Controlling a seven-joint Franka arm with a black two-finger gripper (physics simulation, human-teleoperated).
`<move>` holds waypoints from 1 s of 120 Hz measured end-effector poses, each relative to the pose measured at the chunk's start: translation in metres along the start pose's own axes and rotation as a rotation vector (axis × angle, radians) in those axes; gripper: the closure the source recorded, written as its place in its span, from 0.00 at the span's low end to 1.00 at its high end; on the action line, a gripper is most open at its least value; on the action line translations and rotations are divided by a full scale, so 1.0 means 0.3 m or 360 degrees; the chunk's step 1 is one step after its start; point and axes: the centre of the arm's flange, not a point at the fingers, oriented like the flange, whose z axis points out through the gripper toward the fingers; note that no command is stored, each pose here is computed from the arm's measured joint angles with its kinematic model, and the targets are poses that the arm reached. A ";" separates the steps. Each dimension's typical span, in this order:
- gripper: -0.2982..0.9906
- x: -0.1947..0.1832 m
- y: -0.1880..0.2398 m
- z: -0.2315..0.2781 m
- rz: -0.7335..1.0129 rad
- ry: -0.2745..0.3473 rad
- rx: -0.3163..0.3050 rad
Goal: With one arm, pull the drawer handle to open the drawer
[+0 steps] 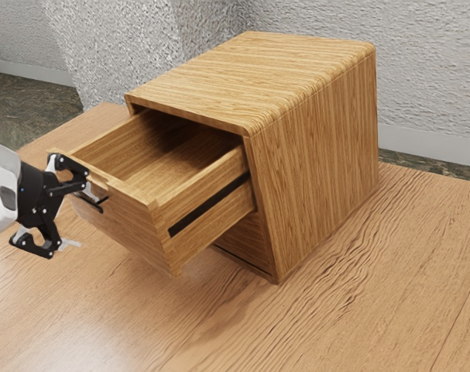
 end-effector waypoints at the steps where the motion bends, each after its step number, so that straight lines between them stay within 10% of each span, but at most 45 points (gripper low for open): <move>1: 0.32 0.000 0.003 -0.003 0.0001 -0.0001 0.0002; 108: 0.23 -0.040 0.111 -0.081 -0.0079 -0.0033 -0.0026; 120: 0.26 0.022 0.026 -0.256 -0.0037 -0.0067 0.0146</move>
